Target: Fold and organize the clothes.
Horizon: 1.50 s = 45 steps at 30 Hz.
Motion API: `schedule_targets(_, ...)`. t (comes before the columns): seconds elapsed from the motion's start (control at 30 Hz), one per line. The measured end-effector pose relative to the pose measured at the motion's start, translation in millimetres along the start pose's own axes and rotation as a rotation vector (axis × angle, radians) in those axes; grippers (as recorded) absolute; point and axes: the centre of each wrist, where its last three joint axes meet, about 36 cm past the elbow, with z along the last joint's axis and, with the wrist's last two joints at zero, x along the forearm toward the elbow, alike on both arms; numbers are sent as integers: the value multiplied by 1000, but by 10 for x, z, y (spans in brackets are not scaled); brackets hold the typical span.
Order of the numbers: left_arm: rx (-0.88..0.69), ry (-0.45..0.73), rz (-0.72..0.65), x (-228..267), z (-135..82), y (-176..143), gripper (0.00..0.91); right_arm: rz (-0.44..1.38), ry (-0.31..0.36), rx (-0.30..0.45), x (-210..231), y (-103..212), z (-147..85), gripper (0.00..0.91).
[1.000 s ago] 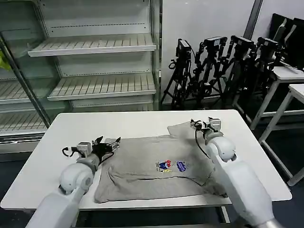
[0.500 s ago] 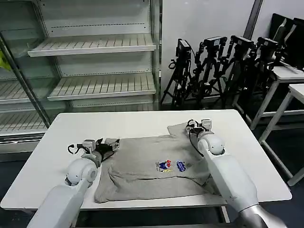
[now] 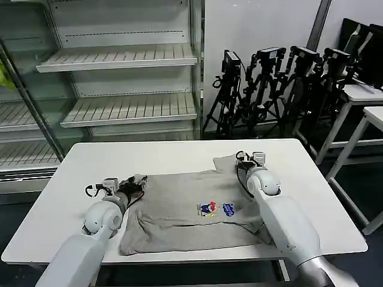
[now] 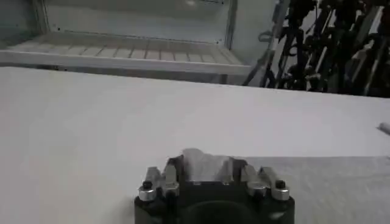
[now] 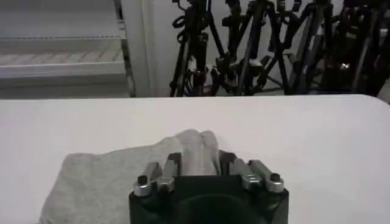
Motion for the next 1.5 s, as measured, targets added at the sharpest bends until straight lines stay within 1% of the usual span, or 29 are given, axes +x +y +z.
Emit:
schedule_targets(0.23,37,5,34,21,10,10,20,-12,-20,-24,15,6,21,0)
schedule_targets(0.37,49,5,51,49,11,16,20,-21,-45,-45,39,-18,27,0)
schedule_targets(0.57,51,-2,60,121,-18,59,20,-40,-101,-82,143,-95,-12,0)
schedule_targets(0.77,56,-19,65,228,-71,109,20,-64,-162,-96,364,-167,-54,0)
schedule_targets(1.0,55,-53,73,410,-151,162,20,-87,-233,-77,729,-254,-27,0)
schedule_targets(1.1,45,-67,76,510,-166,168,20,-96,-260,-63,894,-290,33,0)
schedule_targets(1.23,29,-76,85,663,-122,144,20,-100,-278,-44,1117,-349,166,0)
schedule_targets(1.4,4,-78,102,879,-9,62,20,-99,-281,-31,1389,-420,393,0)
schedule_targets(1.5,-12,-68,122,1005,109,-20,20,-97,-280,-33,1559,-453,548,0)
